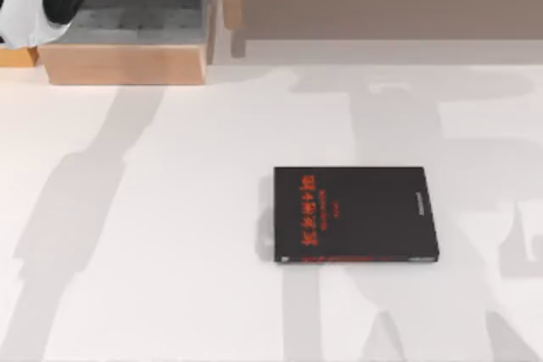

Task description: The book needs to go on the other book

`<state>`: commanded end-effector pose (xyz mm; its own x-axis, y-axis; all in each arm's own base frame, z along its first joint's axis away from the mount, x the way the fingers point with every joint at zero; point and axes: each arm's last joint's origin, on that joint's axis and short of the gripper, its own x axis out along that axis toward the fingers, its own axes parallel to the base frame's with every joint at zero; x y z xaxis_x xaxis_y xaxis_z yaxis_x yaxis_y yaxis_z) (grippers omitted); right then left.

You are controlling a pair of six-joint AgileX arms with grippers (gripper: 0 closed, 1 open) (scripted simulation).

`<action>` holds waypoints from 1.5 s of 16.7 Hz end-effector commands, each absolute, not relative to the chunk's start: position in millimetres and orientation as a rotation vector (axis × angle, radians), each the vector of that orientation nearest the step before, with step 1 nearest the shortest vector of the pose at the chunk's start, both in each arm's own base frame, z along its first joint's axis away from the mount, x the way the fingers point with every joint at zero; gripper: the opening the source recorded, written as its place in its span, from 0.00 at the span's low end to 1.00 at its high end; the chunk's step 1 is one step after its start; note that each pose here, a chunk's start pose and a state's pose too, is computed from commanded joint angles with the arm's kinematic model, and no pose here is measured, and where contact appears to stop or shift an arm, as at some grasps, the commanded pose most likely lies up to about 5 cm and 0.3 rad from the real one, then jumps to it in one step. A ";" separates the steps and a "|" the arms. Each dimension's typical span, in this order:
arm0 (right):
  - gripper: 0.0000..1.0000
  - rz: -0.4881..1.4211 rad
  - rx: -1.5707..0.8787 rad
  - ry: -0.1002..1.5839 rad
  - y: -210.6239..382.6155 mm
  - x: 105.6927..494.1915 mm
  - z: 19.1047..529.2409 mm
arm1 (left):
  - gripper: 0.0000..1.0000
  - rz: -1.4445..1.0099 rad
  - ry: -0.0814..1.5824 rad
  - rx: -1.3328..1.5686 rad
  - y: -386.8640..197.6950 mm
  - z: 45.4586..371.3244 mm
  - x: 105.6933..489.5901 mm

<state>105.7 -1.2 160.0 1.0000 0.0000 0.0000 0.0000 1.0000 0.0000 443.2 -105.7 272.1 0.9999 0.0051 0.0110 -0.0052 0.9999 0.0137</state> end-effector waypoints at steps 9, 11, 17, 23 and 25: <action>1.00 0.000 0.000 0.000 -1.2 105.7 160.0 | 0.00 0.110 -0.069 0.207 -170.0 367.5 332.8; 1.00 0.000 0.000 0.000 -1.2 105.7 160.0 | 0.00 0.109 -0.039 0.285 -187.7 373.3 306.6; 1.00 0.000 0.000 0.000 -1.2 105.7 160.0 | 0.00 -0.048 0.153 0.709 -270.2 313.5 254.2; 1.00 0.000 0.000 0.000 -1.2 105.7 160.0 | 0.00 -0.316 0.324 1.270 -345.5 184.0 198.7; 1.00 0.000 0.000 0.000 -1.2 105.7 160.0 | 0.00 -0.384 0.358 1.415 -355.7 147.9 181.6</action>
<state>105.7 -1.2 160.0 1.0000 0.0000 0.0000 0.0000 1.0000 0.0000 181.6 -355.7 147.9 0.8866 -0.0450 -0.4604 0.4624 0.1142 0.8793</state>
